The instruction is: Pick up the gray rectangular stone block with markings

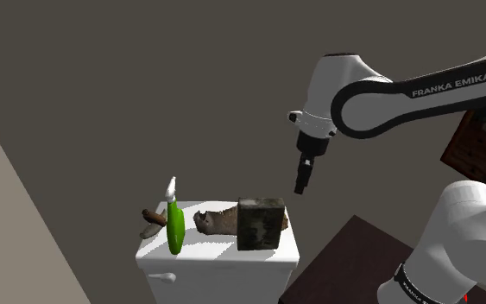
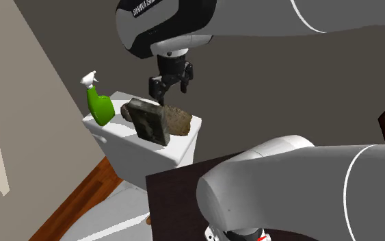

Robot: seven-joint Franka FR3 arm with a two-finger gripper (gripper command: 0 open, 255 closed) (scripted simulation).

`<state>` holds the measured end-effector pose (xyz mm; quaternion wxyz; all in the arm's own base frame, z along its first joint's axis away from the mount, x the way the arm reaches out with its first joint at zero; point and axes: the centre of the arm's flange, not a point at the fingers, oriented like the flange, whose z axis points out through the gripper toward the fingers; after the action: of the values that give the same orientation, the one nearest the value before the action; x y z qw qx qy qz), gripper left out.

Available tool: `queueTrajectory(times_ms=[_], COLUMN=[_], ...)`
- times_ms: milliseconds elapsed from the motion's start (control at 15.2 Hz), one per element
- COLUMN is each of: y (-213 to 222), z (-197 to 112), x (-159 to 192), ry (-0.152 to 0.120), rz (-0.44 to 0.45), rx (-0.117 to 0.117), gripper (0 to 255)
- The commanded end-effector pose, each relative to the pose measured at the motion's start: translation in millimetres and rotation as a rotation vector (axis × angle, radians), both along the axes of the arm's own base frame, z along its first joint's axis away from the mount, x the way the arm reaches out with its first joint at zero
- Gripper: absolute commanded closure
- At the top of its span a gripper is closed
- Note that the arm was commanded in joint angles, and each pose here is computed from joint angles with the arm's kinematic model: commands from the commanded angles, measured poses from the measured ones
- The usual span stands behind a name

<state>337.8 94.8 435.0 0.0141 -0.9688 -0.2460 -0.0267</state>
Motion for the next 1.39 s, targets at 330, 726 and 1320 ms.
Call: queueTrajectory(times_ms=[330, 726, 1320], y=[44, 44, 43], z=[-61, -93, -96], x=[8, 8, 8], ry=[-0.061, -0.061, -0.061], rz=[0.136, 0.136, 0.136], rx=[0.003, 0.003, 0.003], gripper=[0, 0, 255])
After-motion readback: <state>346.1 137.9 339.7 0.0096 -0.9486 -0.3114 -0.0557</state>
